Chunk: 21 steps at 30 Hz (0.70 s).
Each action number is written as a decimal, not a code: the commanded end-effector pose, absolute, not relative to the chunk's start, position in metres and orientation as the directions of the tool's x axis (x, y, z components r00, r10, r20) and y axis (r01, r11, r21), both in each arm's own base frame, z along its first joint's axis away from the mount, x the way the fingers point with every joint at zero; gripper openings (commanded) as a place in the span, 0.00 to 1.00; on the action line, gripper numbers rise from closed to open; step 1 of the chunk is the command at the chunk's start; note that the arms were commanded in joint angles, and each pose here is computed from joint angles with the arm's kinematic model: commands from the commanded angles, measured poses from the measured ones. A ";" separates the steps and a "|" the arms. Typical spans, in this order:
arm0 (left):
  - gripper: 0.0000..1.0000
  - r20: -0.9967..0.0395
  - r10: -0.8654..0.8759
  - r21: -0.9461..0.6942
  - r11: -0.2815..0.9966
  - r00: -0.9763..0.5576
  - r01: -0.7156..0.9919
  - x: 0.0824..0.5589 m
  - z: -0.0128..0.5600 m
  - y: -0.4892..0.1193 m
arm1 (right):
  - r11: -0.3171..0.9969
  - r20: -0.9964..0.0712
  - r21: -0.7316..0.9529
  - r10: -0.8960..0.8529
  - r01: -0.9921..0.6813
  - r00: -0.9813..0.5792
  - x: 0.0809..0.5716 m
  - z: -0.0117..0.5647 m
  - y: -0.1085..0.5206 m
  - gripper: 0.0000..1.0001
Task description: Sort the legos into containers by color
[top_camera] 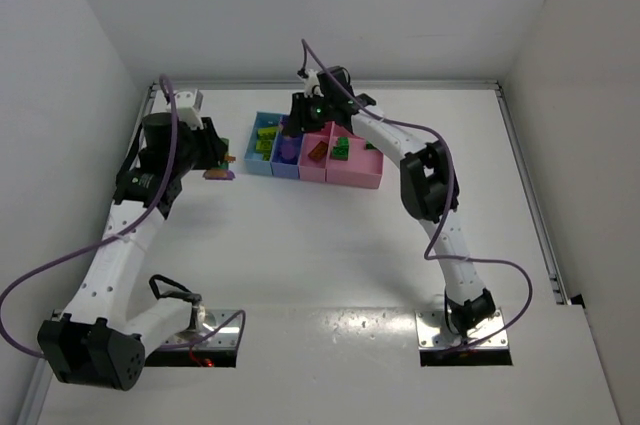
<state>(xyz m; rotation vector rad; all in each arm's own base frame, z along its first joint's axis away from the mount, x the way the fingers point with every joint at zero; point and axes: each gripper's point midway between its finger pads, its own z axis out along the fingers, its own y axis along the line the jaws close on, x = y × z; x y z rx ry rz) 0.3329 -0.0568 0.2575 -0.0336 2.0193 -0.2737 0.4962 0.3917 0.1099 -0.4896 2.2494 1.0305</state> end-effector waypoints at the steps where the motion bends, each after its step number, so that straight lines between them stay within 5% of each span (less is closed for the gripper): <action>1: 0.00 -0.901 -0.184 -0.246 0.963 -0.394 0.114 0.330 0.287 -0.056 | 0.692 -0.724 0.470 -0.052 -0.547 -0.688 0.522 0.121 0.384 0.00; 4: 0.00 -0.901 -0.198 -0.258 0.960 -0.385 0.112 0.328 0.291 -0.054 | 0.727 -0.725 0.440 -0.060 -0.528 -0.686 0.525 0.111 0.382 0.08; 5: 0.00 -0.898 -0.211 -0.271 0.957 -0.386 0.107 0.328 0.291 -0.053 | 0.729 -0.719 0.440 -0.063 -0.524 -0.692 0.525 0.106 0.382 0.21; 6: 0.00 -0.890 -0.222 -0.286 0.952 -0.399 0.107 0.327 0.286 -0.055 | 0.723 -0.718 0.445 -0.065 -0.529 -0.693 0.523 0.106 0.383 0.45; 9: 0.00 -0.877 -0.254 -0.325 0.939 -0.407 0.113 0.327 0.285 -0.059 | 0.693 -0.721 0.460 -0.074 -0.555 -0.689 0.516 0.116 0.391 0.81; 16: 0.00 -0.794 -0.422 -0.454 0.890 -0.437 -0.034 0.331 0.264 -0.058 | 0.514 -0.750 0.536 -0.075 -0.670 -0.657 0.465 0.196 0.391 0.89; 21: 0.00 -0.711 -0.540 -0.528 0.833 -0.450 -0.165 0.335 0.241 -0.062 | 0.368 -0.764 0.560 -0.116 -0.742 -0.635 0.380 0.235 0.361 0.90</action>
